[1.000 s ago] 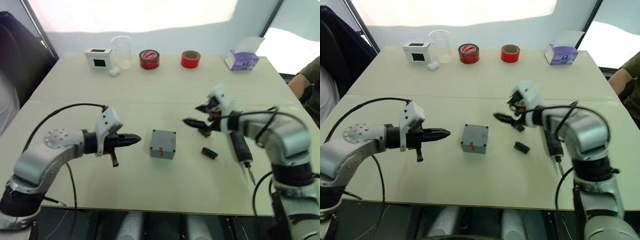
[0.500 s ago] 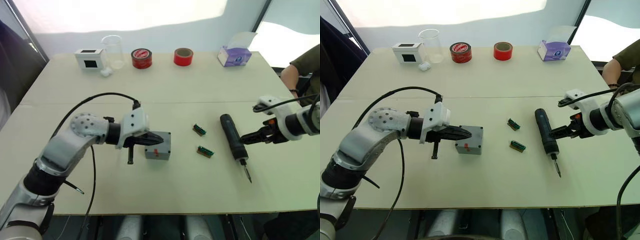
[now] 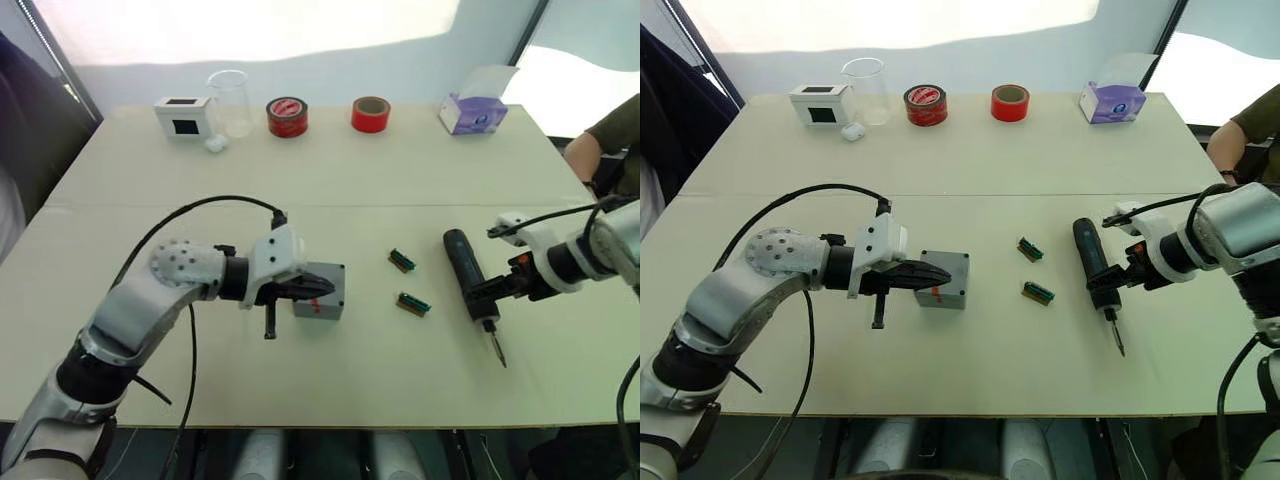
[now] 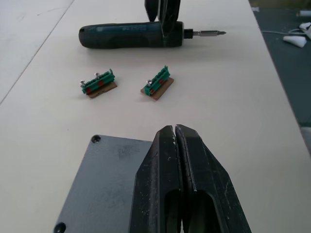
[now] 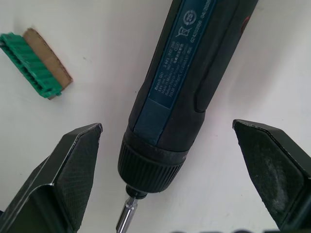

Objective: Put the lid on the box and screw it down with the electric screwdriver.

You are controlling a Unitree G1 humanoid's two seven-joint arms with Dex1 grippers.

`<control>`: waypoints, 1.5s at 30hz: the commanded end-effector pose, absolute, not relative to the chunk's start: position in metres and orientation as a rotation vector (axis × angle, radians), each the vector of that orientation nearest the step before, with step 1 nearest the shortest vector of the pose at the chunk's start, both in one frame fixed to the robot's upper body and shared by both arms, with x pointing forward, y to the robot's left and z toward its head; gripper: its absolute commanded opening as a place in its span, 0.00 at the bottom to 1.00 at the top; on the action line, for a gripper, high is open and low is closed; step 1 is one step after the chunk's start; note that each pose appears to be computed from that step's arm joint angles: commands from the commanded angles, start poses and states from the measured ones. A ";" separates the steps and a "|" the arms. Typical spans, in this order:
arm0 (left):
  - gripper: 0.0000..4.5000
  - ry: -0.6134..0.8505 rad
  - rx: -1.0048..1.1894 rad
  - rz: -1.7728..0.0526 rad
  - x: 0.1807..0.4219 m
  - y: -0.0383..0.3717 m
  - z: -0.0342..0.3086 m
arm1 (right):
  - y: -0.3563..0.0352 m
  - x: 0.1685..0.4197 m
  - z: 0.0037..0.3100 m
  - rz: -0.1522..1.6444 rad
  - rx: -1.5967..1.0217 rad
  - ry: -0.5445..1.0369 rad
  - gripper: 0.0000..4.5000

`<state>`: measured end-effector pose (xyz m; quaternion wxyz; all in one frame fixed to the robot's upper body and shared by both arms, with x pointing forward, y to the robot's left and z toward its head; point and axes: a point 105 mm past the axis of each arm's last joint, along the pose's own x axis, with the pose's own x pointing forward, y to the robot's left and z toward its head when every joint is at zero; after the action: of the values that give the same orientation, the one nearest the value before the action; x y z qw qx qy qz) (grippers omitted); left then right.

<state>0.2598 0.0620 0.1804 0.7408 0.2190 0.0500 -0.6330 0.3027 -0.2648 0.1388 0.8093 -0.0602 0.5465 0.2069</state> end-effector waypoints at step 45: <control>0.00 0.168 0.431 -1.232 0.307 0.103 0.186 | -0.110 0.317 0.288 0.834 0.227 -0.269 0.42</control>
<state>0.3064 0.1066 0.1774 0.7985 0.1809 0.0961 -0.5660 0.3329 -0.1171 0.2618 0.9111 0.1343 -0.0609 0.3850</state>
